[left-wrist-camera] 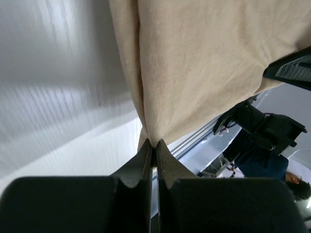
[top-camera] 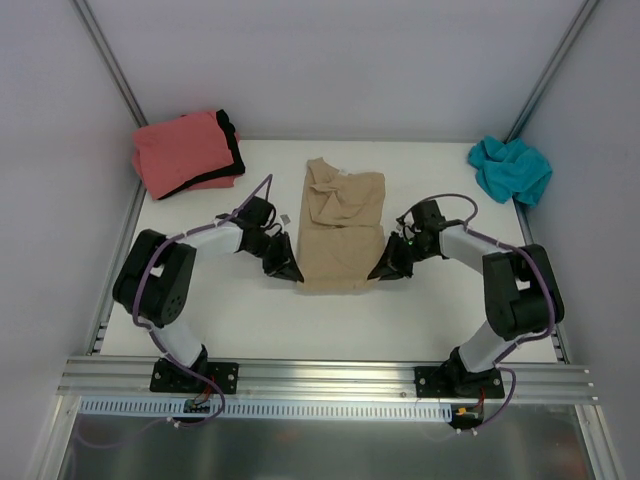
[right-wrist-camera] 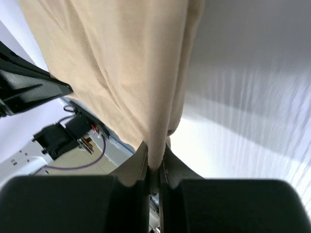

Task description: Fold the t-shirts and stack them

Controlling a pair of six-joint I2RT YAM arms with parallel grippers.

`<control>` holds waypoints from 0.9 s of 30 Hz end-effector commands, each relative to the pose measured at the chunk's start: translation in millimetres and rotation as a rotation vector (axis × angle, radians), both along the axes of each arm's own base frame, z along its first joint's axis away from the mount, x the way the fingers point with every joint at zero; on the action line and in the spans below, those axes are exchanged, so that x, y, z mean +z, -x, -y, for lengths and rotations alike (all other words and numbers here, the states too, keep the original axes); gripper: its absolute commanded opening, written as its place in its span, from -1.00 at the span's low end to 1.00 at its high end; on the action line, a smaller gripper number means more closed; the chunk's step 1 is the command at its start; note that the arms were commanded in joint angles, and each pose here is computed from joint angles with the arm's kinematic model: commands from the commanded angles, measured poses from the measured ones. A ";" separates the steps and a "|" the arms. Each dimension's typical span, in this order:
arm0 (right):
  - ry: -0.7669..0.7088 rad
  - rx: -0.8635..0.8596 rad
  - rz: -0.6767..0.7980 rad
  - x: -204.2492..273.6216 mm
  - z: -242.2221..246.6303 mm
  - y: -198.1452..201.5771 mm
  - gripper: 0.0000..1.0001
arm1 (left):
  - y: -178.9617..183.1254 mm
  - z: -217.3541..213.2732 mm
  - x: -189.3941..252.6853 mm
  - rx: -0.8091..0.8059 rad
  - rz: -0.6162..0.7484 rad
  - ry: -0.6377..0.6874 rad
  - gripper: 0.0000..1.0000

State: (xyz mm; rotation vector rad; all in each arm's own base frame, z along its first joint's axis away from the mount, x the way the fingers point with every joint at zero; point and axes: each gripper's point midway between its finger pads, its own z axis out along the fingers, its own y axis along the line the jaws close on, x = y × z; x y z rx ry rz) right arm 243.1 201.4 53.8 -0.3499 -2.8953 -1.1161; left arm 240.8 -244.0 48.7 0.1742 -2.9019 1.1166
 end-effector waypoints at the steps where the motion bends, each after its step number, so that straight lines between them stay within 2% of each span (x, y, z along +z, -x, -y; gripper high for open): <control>1: -0.016 0.054 -0.050 11.3 -0.4 39.7 -0.95 | 37.3 -12.4 8.9 -0.030 -0.037 -0.005 -1.00; 5: -0.015 0.071 -0.111 7.0 3.5 78.2 -0.94 | 60.8 -20.3 16.2 -0.023 -0.052 0.000 -1.00; 17: -0.017 0.100 -0.136 29.6 20.0 141.8 -0.93 | 107.7 -21.2 39.4 -0.036 -0.091 0.010 -1.00; 22: -0.012 0.113 -0.120 35.3 22.2 144.3 -0.92 | 105.7 -18.0 43.4 -0.030 -0.091 0.015 -1.00; 27: -0.019 0.137 -0.082 50.5 12.4 114.7 -0.91 | 78.8 -2.9 54.1 -0.042 -0.061 0.032 -1.00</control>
